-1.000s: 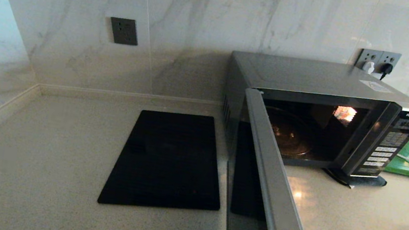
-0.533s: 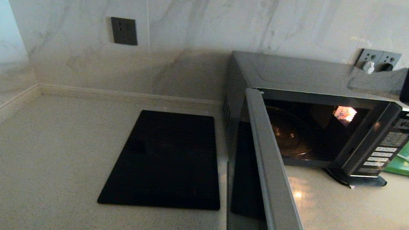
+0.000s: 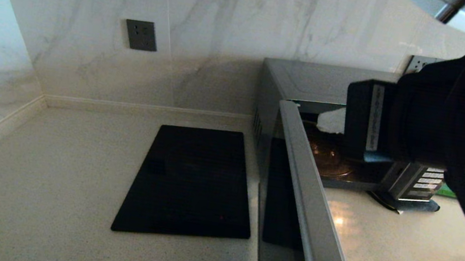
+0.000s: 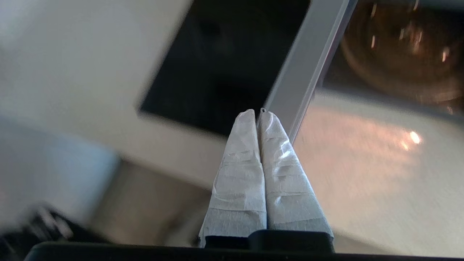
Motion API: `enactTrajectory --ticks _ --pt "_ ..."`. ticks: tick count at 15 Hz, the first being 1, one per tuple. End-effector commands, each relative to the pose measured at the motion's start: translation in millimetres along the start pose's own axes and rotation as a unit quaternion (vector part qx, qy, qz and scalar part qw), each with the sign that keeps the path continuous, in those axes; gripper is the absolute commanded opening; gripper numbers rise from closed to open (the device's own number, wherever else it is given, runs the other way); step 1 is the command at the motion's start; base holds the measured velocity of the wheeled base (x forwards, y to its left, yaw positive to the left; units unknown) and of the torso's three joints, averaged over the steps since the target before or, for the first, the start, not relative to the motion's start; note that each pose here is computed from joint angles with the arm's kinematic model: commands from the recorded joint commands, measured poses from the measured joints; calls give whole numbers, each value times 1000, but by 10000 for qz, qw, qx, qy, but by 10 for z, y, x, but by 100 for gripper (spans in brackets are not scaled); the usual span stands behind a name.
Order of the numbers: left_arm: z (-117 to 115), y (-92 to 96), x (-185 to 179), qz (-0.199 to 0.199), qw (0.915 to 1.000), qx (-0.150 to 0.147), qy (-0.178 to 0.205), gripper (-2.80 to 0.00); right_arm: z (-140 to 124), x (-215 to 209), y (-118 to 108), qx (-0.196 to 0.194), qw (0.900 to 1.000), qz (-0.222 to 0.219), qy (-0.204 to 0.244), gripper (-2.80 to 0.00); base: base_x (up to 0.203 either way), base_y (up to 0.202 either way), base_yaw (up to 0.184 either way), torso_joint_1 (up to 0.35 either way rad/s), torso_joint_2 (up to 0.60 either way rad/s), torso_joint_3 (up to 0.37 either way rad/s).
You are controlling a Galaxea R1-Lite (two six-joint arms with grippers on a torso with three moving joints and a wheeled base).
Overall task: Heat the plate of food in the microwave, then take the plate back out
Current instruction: Close the microwave oven
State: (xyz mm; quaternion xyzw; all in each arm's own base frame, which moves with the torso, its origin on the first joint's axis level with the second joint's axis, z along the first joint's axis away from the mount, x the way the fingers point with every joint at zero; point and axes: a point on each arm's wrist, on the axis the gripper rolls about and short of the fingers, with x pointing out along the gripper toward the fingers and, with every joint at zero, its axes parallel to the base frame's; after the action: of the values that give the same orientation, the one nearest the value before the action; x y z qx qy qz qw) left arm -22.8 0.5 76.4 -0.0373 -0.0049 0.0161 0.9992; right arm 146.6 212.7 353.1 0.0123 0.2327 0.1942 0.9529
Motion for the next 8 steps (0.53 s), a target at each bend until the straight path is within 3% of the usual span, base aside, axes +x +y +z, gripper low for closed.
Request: enactTrajectory --ticks 1,5,8 --pt "1 0 1 6 10000 -3 4 -280 -177 -39 69 -478 9971 -92 579 -280 0 0 0 0 0 0" --pt "1 0 1 6 10000 -3 4 -280 -362 -178 163 -967 9866 -119 1311 -280 0 0 0 0 0 0" --pt "1 0 1 6 10000 -3 4 -280 -327 -174 337 -972 9877 103 1221 -280 0 0 0 0 0 0"
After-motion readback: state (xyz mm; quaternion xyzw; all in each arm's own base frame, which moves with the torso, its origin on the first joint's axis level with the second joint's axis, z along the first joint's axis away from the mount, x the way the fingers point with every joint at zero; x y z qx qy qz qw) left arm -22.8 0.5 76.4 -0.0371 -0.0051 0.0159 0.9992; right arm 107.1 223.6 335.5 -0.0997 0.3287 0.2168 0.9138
